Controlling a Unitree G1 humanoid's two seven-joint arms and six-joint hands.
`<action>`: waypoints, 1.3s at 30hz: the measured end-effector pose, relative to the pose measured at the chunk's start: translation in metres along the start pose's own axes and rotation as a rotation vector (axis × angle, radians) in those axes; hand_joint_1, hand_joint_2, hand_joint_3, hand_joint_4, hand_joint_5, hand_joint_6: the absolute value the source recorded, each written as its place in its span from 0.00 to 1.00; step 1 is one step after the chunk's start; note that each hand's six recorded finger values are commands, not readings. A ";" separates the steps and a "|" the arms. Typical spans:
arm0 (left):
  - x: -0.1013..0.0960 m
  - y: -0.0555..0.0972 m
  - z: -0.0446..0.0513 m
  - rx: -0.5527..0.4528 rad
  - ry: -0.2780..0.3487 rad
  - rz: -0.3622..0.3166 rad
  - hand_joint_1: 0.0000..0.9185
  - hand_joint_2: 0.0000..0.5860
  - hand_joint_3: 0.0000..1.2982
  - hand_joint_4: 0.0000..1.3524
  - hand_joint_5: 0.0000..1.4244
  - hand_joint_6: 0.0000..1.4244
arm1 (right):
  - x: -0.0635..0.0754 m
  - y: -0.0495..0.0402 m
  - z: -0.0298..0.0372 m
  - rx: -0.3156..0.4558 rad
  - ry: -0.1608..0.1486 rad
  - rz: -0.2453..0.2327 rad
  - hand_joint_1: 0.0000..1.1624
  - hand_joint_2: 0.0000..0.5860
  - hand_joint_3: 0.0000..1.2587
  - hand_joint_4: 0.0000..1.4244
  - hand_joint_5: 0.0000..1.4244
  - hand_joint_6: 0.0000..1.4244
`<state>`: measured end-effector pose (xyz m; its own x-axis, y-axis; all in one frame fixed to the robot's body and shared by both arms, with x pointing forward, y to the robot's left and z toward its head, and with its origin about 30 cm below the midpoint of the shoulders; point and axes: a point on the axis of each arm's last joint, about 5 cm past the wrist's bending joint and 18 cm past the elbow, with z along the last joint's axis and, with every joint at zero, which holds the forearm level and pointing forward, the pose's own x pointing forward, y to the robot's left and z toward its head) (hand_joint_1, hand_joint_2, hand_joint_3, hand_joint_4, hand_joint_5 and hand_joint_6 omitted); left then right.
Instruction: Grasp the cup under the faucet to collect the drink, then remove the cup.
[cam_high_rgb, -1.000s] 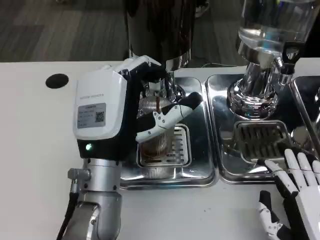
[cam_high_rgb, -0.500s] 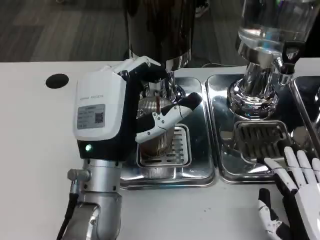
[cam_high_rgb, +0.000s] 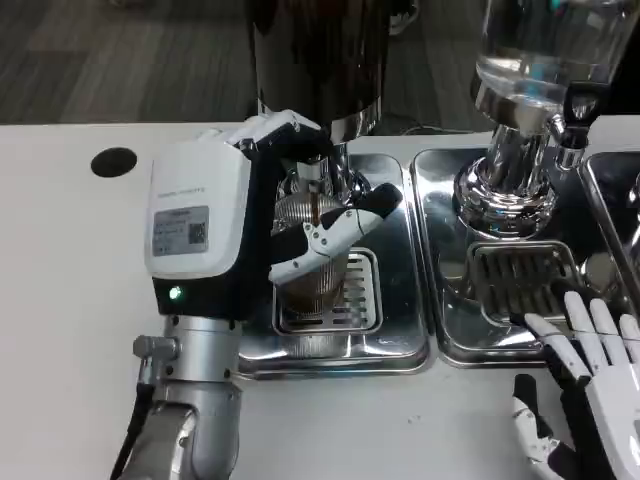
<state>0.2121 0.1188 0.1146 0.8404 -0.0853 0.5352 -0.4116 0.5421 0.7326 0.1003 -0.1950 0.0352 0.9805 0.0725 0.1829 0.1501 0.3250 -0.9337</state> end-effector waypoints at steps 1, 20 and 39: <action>0.000 0.000 -0.0003 0.001 0.000 0.000 0.00 0.16 0.51 0.45 0.50 0.41 | 0.000 0.0003 0.0000 0.000 0.000 0.002 0.21 0.93 0.18 0.00 0.00 0.00; -0.001 0.008 -0.0034 0.021 0.000 -0.009 0.00 0.14 0.38 0.30 0.36 0.33 | 0.001 0.0055 0.0067 0.026 0.002 0.010 0.21 0.93 0.18 0.00 0.00 0.00; -0.004 0.028 -0.0105 0.051 0.058 0.077 0.00 0.09 0.14 0.05 0.18 0.17 | -0.003 0.0051 0.0056 0.037 0.024 0.014 0.26 0.85 0.17 0.00 0.00 0.00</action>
<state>0.2012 0.1432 0.1289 0.8238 0.0043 0.5668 -0.4919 0.5022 0.7112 0.0978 -0.1882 0.0317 0.9852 0.0551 0.1625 0.1323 0.3589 -0.9240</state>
